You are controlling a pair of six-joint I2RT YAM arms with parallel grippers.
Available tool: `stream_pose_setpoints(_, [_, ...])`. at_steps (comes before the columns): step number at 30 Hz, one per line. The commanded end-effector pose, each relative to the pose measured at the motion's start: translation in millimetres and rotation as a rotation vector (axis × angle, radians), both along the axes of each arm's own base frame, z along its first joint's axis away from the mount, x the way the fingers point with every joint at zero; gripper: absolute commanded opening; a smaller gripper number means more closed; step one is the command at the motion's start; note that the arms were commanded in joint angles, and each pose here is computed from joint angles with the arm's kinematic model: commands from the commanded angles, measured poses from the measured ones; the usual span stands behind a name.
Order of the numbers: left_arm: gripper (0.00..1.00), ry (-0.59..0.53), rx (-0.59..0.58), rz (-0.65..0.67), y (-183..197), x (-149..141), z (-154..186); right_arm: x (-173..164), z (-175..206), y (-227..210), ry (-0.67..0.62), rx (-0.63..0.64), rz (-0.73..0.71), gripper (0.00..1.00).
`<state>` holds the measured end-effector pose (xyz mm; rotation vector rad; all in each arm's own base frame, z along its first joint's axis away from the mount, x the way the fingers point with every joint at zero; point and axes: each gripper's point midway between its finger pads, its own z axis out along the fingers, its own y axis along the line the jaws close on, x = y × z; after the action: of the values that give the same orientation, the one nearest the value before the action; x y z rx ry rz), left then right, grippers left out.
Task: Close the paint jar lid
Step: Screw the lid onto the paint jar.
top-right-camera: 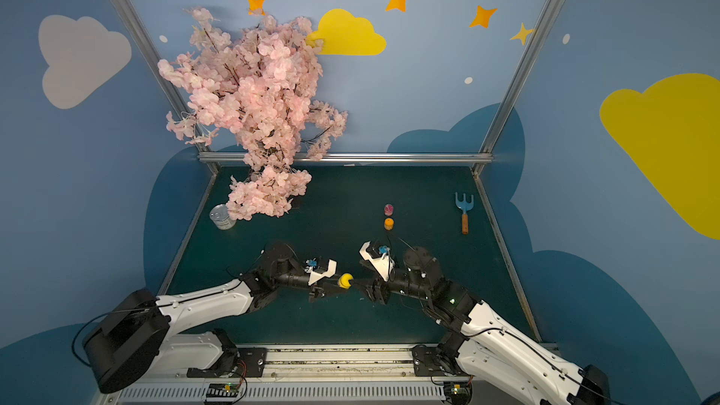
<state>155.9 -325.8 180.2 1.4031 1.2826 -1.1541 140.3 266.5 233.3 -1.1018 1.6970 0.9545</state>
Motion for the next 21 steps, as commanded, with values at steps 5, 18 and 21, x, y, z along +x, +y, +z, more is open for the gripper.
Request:
stream_pose_setpoints(5, [0.31, 0.011, -0.005, -0.031, -1, -3, 4, -21, 9, 10, -0.052, 0.031, 0.161, 0.61])
stream_pose_setpoints(18, [0.31, 0.005, -0.004, -0.017, -1, -1, 3, -7, -6, 19, -0.037, -0.008, 0.126, 0.61])
stream_pose_setpoints(21, [0.31, 0.006, -0.003, -0.014, -1, 0, 3, -6, -7, 22, -0.033, -0.012, 0.129, 0.61])
